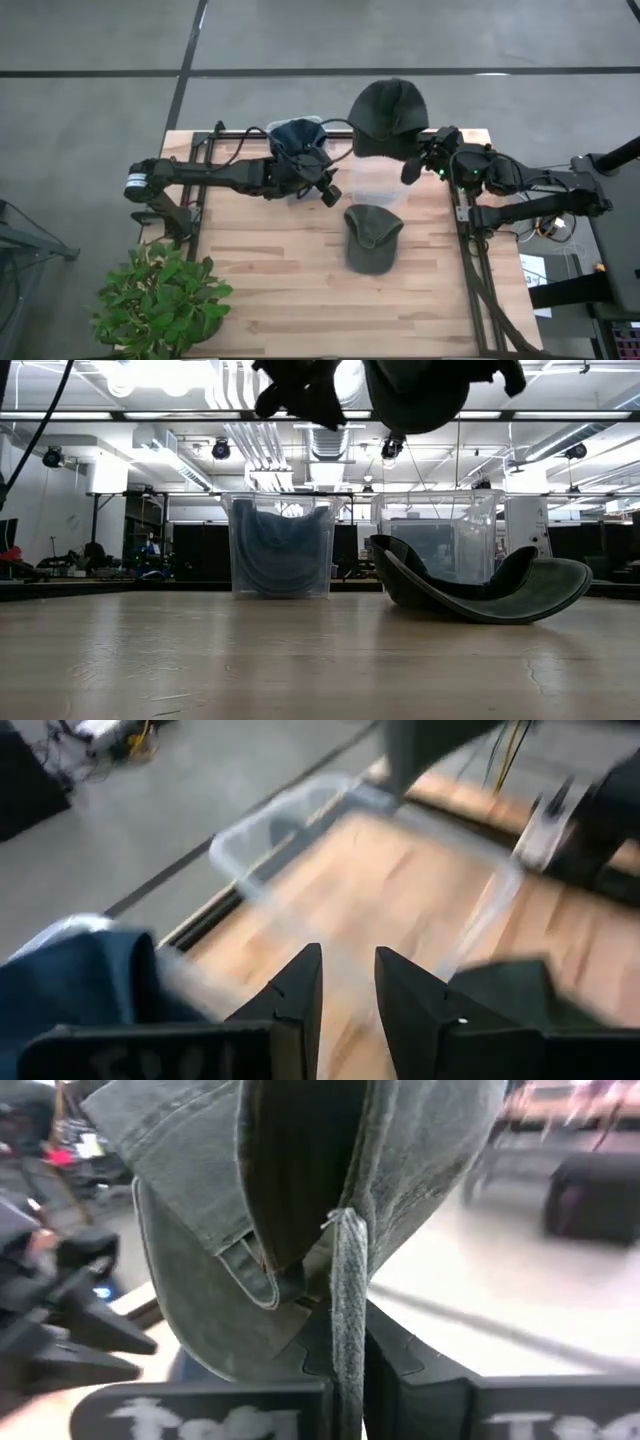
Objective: Pick & Place hat
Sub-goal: Put the bottom black cap into the right transparent bin
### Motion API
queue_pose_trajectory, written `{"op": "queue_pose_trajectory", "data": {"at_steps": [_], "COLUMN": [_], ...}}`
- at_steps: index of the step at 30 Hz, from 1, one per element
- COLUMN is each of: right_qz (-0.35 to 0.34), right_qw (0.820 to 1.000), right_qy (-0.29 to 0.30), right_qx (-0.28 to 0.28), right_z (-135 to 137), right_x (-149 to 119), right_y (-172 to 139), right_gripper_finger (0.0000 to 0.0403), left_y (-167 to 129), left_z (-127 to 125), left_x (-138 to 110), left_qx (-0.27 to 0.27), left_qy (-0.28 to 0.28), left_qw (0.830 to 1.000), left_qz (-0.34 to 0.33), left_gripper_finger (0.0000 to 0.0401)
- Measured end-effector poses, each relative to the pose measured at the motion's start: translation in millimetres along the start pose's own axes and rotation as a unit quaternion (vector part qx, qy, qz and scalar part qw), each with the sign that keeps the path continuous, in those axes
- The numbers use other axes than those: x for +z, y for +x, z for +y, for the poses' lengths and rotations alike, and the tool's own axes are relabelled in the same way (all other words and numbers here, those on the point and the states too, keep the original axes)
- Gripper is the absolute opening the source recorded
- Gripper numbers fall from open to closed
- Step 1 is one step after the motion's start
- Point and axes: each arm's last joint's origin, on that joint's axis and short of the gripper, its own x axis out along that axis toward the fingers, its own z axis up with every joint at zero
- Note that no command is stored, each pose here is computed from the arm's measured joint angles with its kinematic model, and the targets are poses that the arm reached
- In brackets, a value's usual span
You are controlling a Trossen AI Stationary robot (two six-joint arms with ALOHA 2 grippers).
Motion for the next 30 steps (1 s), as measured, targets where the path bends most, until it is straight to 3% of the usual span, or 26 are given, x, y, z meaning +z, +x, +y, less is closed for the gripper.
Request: {"op": "queue_pose_trajectory", "data": {"at_steps": [6, 12, 21, 30], "right_qz": [0.104, 0.151, 0.206, 0.265], "right_qw": [0.988, 0.976, 0.959, 0.944], "right_qy": [0.114, 0.152, 0.183, 0.164], "right_qx": [0.028, -0.034, -0.073, -0.108], "right_z": [-21.6, -36.2, -46.9, -47.7], "right_x": [-10.4, -20.2, -34.0, -53.8], "right_y": [7.7, 23.5, 54.8, 74.4], "right_gripper_finger": [0.0011, 0.0012, 0.0012, 0.0013], "left_y": [-0.9, -3.4, -13.7, -34.8], "left_z": [7.6, 14.8, 21.0, 53.9], "left_x": [-14.0, -15.0, -9.5, -10.3], "left_qx": [0.059, 0.164, 0.17, 0.176], "left_qy": [0.044, 0.064, 0.097, 0.068], "left_qw": [0.996, 0.984, 0.98, 0.982], "left_qz": [0.055, 0.034, 0.034, 0.007], "left_gripper_finger": [0.0089, 0.009, 0.009, 0.009]}}
